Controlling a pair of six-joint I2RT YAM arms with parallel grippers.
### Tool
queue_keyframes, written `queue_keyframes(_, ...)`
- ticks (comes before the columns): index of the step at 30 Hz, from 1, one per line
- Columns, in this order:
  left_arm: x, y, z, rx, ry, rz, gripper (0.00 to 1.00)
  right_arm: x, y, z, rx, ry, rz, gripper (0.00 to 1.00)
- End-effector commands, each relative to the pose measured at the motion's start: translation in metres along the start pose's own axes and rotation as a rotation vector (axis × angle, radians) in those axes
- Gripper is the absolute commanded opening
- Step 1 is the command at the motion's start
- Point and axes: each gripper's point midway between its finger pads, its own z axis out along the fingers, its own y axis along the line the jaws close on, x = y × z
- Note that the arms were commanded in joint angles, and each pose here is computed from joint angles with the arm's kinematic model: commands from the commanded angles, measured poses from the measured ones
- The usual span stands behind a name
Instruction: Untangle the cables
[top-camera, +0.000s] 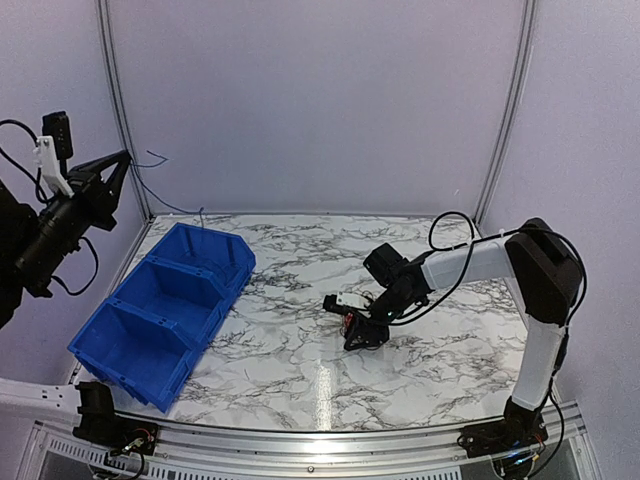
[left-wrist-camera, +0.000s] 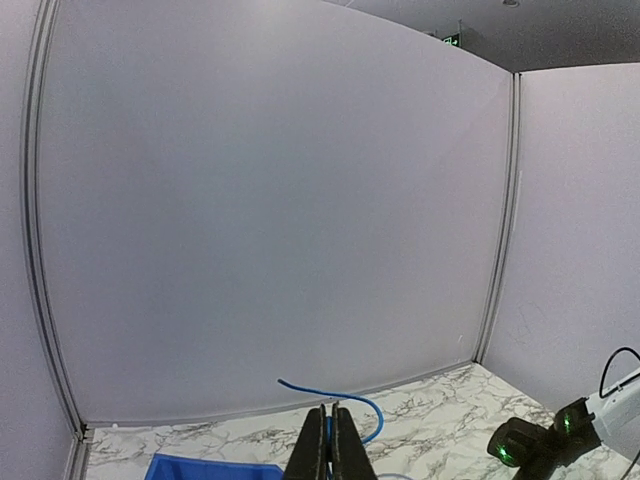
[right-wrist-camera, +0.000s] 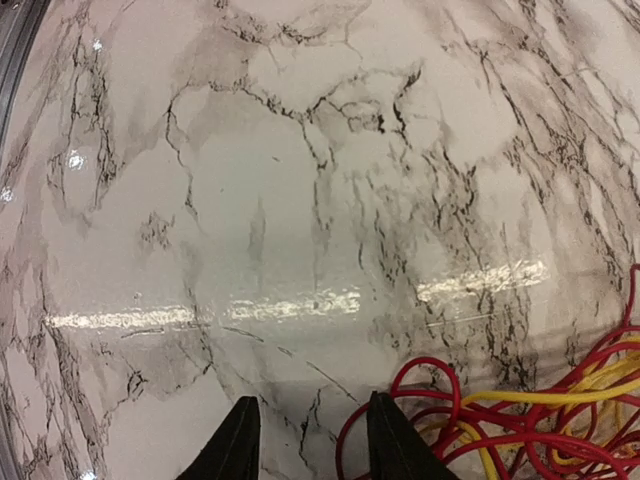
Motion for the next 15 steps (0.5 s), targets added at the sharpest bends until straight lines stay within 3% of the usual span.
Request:
queue_keyframes(1, -0.058, 0.015, -0.007, -0.043, -0.096, 0.01, 0.0, 0.032, -0.022, 0.002, 0.074, 0.112, 0.105, 0.38)
queue_keyframes(7, -0.106, 0.009, 0.001, -0.023, -0.101, 0.087, 0.0, 0.041, -0.039, -0.004, 0.106, 0.115, 0.164, 0.35)
queue_keyframes(15, -0.09, -0.008, 0.02, -0.009, -0.047, 0.135, 0.0, 0.02, -0.026, -0.029, 0.095, 0.051, 0.084, 0.36)
